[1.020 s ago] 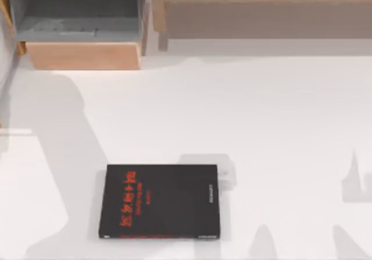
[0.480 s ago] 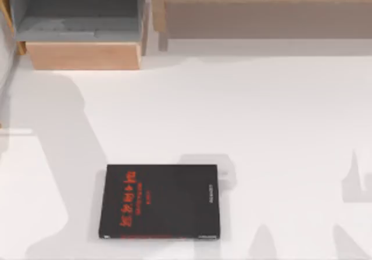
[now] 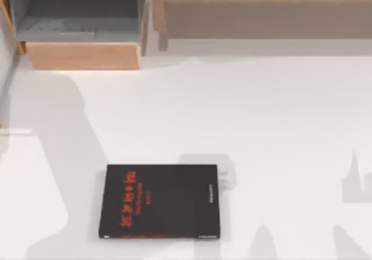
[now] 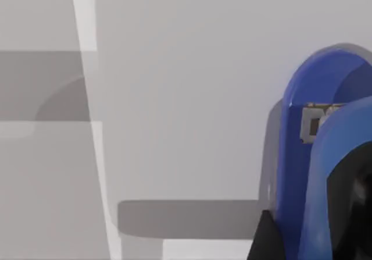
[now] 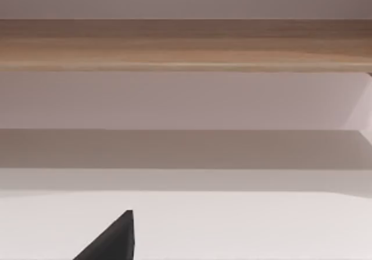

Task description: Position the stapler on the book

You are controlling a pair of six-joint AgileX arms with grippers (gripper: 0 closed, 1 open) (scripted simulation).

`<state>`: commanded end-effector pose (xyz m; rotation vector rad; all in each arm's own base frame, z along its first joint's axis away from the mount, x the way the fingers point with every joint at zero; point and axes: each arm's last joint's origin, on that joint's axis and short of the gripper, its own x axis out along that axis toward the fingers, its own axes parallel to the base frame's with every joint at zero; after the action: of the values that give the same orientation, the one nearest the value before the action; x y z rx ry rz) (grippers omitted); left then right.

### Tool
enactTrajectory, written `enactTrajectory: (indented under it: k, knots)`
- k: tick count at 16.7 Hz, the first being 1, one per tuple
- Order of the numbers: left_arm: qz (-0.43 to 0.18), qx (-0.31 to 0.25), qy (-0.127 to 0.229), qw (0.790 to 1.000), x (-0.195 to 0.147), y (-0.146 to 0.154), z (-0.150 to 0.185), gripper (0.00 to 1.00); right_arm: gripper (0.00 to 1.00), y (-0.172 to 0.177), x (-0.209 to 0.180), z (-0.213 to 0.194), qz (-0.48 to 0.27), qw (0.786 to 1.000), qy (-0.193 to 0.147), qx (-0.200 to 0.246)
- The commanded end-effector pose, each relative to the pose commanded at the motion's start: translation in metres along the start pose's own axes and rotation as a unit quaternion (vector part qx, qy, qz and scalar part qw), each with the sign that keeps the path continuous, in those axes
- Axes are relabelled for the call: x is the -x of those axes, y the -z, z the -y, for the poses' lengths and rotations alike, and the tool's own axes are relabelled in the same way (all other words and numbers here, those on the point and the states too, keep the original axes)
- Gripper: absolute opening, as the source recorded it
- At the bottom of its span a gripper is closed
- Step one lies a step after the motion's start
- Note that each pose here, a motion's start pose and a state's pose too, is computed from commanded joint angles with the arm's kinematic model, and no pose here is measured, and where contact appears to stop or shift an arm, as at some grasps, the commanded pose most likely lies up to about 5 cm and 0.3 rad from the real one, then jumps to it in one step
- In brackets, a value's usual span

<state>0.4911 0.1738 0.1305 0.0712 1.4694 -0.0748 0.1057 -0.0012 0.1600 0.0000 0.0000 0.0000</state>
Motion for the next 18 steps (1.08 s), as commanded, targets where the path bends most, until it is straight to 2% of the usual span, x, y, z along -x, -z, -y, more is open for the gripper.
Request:
enactTrajectory:
  k: [7,9,14,18]
  knots:
    - [0.001,0.001,-0.001,1.000,0.001,0.001,-0.001,0.00,1.00,0.000,0.000,0.000,0.000,1.000,0.000,0.000]
    - [0.008,0.014,-0.003,1.000,0.012,0.002,-0.002,0.00,1.00,0.000,0.000,0.000,0.000,1.000,0.000,0.000]
    - [0.041,0.093,-0.018,0.995,0.064,0.012,0.004,0.00,1.00,0.000,0.000,0.000,0.000,1.000,0.000,0.000]
    - [0.093,0.150,-0.035,0.984,0.117,0.015,0.042,0.00,1.00,0.000,0.000,0.000,0.000,1.000,0.000,0.000]
